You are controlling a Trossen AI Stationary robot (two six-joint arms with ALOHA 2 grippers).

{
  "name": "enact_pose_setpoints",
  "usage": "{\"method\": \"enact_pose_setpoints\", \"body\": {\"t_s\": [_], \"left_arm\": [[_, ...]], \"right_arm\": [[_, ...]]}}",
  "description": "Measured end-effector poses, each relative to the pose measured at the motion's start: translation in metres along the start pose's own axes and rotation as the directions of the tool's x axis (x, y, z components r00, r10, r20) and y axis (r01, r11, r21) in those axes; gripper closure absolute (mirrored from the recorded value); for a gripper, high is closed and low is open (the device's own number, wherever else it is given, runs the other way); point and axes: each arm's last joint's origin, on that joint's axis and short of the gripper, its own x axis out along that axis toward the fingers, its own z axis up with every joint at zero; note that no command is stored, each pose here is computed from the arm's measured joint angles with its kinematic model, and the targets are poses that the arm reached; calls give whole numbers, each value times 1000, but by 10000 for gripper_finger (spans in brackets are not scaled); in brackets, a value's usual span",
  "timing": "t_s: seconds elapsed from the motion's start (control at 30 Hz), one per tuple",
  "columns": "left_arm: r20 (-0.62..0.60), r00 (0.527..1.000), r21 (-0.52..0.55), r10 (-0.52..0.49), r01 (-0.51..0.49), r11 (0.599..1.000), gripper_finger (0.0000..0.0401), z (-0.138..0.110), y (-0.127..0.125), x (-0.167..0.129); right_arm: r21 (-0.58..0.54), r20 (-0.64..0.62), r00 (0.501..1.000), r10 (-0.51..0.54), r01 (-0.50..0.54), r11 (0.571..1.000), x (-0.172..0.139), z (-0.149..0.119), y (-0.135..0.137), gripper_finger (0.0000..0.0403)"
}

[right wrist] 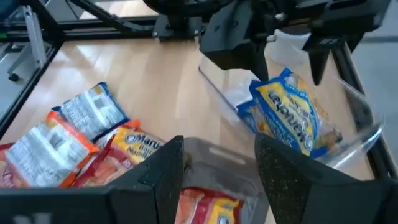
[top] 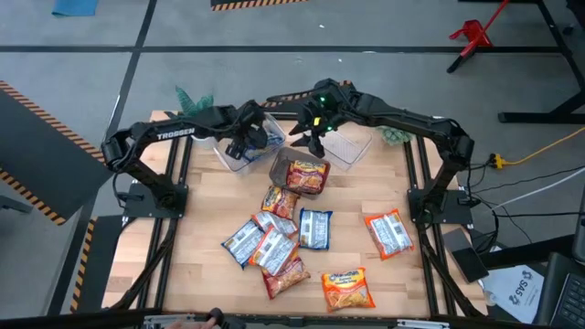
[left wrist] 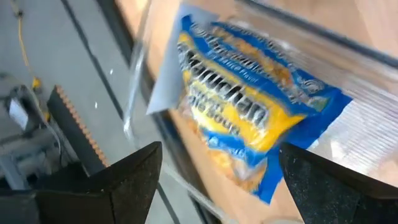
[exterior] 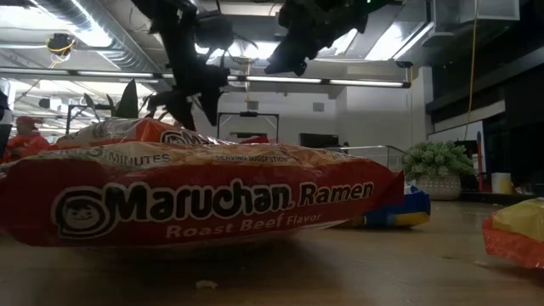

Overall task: Sort Maruchan noodles
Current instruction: Stack the blue noodle pack on top of the blue noodle pack

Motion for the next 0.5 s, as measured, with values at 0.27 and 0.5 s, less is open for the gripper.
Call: {"method": "enact_pose_setpoints", "body": {"t_s": [0.27,0.5], "left_arm": [[-14,1000,-178,5,-7,984,85,1,21,-32],[-47,999,-297,26,-39,954,85,-1,35,-60]], "right_arm": [[34,47,999,-4,2,999,46,-10,-20,219],[22,108,994,-30,28,999,93,-23,-33,219]]}}
